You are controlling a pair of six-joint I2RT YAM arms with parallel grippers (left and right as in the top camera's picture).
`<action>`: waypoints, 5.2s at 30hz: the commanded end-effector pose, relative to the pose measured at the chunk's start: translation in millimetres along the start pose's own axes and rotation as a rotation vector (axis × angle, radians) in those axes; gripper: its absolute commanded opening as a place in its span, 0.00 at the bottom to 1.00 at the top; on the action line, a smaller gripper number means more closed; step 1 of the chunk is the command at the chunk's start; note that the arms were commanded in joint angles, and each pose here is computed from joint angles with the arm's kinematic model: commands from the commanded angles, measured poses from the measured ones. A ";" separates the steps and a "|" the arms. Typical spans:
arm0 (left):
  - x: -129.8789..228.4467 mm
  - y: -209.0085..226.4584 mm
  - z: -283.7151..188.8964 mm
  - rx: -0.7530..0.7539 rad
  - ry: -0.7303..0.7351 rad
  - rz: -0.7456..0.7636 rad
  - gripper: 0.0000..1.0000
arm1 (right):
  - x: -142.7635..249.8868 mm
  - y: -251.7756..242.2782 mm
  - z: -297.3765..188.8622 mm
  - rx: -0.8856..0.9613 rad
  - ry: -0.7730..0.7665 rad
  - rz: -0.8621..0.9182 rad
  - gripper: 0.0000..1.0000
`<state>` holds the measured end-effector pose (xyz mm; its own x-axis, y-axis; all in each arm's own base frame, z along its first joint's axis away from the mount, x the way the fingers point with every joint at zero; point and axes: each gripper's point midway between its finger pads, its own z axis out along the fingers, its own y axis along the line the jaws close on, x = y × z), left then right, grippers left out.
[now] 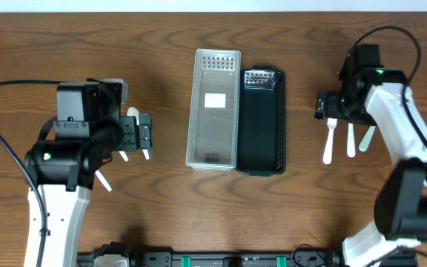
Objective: Pack container
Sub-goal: 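Lift both grippers away from the baskets, then grasp a white fork with the right gripper, then carry the fork over the black basket and release it inside, then return the right gripper and grasp a second white fork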
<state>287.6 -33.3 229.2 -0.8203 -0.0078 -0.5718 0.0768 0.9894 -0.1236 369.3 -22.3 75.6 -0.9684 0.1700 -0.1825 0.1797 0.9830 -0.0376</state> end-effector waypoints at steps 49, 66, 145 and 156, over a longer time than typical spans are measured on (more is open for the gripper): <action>-0.9 3.0 -7.8 -0.018 -0.003 0.000 0.98 | 51.0 9.3 99.5 -0.046 0.199 -0.012 0.01; -1.1 3.0 -7.8 -0.018 -0.004 0.000 0.98 | -25.8 119.4 -103.8 -0.221 -0.202 -0.194 0.01; 5.7 3.2 -7.9 -0.019 0.023 -0.004 0.98 | -1.3 -40.6 97.5 -0.011 0.201 0.083 0.97; 5.7 3.2 -7.9 -0.019 0.023 -0.004 0.98 | 3.1 -40.9 98.2 -0.010 0.220 0.081 0.47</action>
<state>276.8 -32.2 223.4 -0.8457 -0.0067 -0.5336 0.0692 0.9901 -0.1221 382.4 -67.5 -4.7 -0.9670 0.2546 -0.0102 0.2548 0.9669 -0.0142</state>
